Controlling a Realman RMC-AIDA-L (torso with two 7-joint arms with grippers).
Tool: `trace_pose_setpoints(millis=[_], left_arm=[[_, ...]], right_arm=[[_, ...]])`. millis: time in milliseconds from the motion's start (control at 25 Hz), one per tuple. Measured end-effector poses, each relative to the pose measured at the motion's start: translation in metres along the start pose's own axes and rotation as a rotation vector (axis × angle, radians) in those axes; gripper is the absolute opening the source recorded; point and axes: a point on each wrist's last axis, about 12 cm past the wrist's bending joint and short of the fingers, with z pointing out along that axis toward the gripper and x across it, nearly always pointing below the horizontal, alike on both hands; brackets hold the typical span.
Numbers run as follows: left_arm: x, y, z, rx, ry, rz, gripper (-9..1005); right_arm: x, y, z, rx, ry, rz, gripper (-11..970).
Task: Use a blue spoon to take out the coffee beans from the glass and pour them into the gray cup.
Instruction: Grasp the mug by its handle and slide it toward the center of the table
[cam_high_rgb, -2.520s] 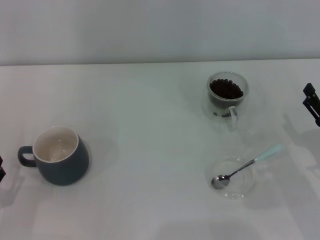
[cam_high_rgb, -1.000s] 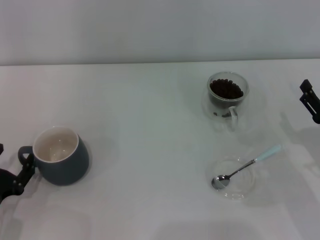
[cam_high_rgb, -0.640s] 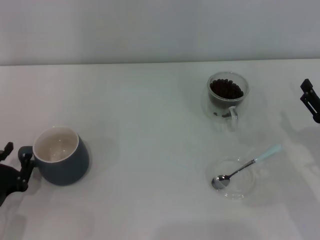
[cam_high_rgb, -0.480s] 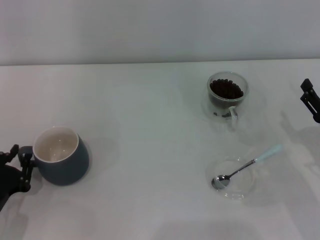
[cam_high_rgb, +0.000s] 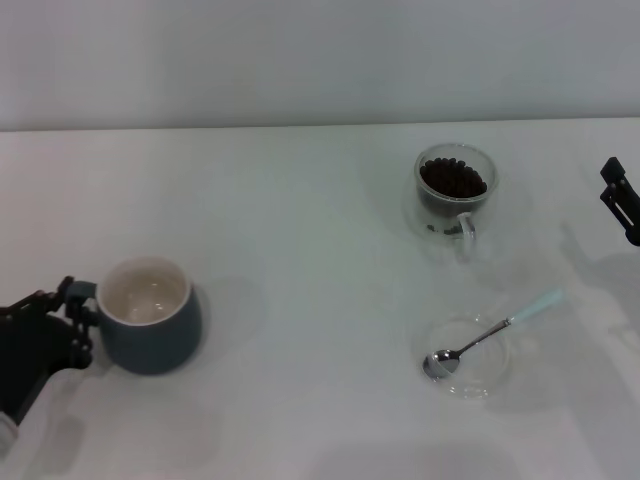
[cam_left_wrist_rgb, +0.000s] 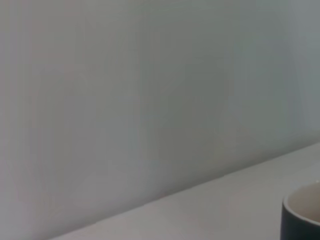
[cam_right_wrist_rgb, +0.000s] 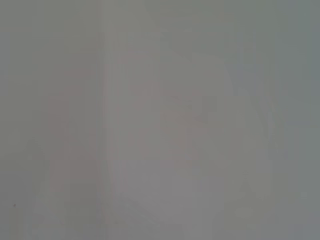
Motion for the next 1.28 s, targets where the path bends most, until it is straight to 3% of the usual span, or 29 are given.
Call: trace_pose_setpoints(millis=[760,960,1200,1280], left_arm=[[-0.026,-0.042,0.05,0.202,0.004,0.018,159],[-0.028,-0.052,0.052,0.271,0.003,0.052,176],[-0.026,-0.055,0.048,0.265,0.005,0.029,197],[-0.025,-0.056,0.045,0.259,0.007,0.018,252]], right_arm=[[0.0,0.001,-0.001,-0.011,-0.003,-0.001,844],[0.0,0.001,-0.002,-0.01,-0.001,-0.003,844],[0.0,0.0,-0.003,-0.009,-0.002,-0.004,844],[0.0,0.0,-0.003,-0.007,-0.003,-0.003,844]])
